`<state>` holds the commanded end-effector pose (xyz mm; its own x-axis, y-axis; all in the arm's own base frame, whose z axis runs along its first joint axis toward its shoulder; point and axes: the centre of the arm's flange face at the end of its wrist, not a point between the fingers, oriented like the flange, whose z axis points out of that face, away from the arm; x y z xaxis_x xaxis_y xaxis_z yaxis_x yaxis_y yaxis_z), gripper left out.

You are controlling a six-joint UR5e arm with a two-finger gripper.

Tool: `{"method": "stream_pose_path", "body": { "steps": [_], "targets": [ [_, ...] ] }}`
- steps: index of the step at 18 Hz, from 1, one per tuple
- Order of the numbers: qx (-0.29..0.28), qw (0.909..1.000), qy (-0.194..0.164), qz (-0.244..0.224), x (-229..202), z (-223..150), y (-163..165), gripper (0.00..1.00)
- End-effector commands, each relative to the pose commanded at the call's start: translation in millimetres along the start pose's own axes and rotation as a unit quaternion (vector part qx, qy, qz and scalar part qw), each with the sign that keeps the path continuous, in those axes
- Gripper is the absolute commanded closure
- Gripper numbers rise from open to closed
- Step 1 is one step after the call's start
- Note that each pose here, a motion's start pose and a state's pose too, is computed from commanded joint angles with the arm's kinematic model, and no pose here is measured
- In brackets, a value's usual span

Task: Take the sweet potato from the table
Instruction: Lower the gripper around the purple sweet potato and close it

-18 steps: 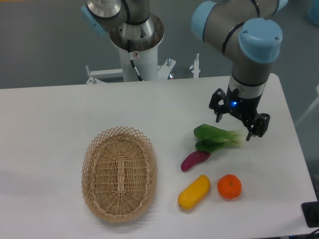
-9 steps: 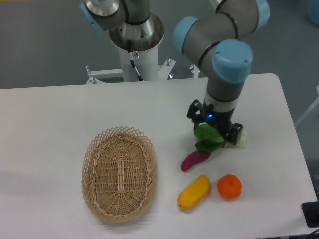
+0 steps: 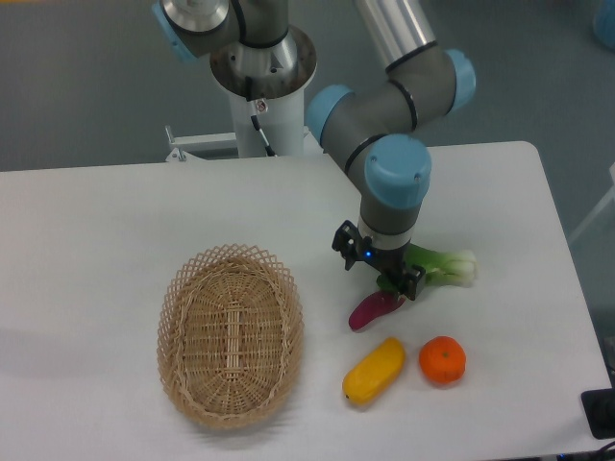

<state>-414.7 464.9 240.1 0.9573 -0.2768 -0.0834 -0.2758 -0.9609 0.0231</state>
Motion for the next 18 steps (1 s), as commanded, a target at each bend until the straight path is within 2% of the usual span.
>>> {"method": "stream_pose_path", "body": {
  "steps": [5,10,14,18],
  "targets": [
    [0.006,0.9998,-0.017,0.001,3.3,25.9,-2.0,0.00],
    [0.002,1.0000,-0.006,0.007,9.8,41.9,-11.4,0.00],
    [0.008,0.9998,-0.010,0.017,17.3,28.8,-7.6,0.00],
    [-0.001,0.9998,0.002,0.020,22.4,43.0,-6.6,0.00]
  ]
}}
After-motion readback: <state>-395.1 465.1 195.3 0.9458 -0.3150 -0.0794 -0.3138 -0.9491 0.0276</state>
